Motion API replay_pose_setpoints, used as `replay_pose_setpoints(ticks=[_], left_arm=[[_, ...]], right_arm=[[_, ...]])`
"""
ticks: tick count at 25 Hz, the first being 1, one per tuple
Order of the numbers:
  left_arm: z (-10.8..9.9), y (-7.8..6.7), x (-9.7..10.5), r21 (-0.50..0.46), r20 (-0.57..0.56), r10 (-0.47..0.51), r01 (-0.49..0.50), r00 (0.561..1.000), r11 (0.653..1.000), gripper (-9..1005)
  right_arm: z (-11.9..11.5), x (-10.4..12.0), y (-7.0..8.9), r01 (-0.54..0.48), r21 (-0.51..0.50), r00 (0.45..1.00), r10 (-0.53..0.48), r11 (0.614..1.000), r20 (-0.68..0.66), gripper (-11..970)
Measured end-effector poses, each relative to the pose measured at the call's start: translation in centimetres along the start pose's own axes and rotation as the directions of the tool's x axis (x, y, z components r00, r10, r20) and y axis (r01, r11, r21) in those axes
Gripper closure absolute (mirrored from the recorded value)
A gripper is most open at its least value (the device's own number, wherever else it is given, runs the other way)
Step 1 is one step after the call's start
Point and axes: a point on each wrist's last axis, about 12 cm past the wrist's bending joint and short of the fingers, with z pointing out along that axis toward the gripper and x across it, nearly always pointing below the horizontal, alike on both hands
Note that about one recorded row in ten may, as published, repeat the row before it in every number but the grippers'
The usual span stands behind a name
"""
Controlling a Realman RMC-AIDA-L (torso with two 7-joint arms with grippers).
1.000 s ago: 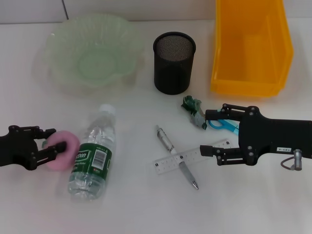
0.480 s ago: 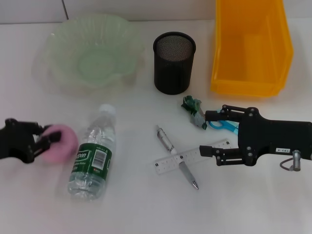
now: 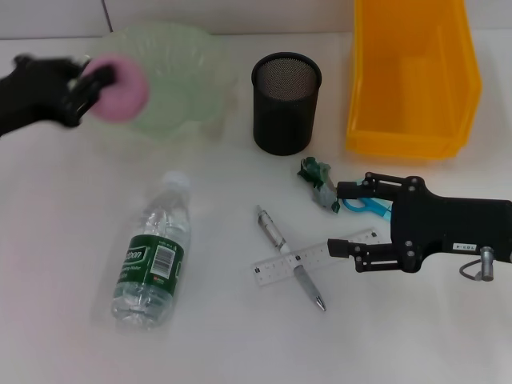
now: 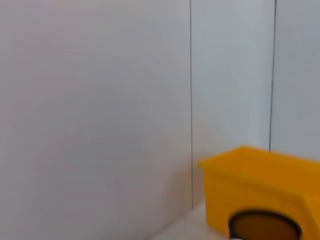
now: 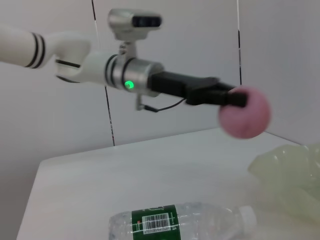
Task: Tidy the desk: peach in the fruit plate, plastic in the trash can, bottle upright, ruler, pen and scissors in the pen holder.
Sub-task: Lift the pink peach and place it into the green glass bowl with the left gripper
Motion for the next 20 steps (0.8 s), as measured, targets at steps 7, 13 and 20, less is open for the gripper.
replay_pose_setpoints(ticks=[7,13,20], left_arm=[[5.7,1.4,-1.6,-0.065,0.005,-0.026,0.026,1.000,0.998,885],[10.0,2.4,-1.3,-0.216,-0.094,-0.038,0.017,0.995,0.976,889],[10.2,2.5,-1.1,-0.259,-0.100,-0.052,0.024,0.994,0.965,814]], right_arm=[[0.1,-0.1,0.0,-0.003,-0.006,1.000,0.003,1.000,-0.001,127],[0.0,0.0,0.0,-0.009,-0.001,1.000,0.009,1.000,0.000,127],[-0.1,0.1,0.2,-0.017,-0.006,1.000,0.017,1.000,0.004,127]])
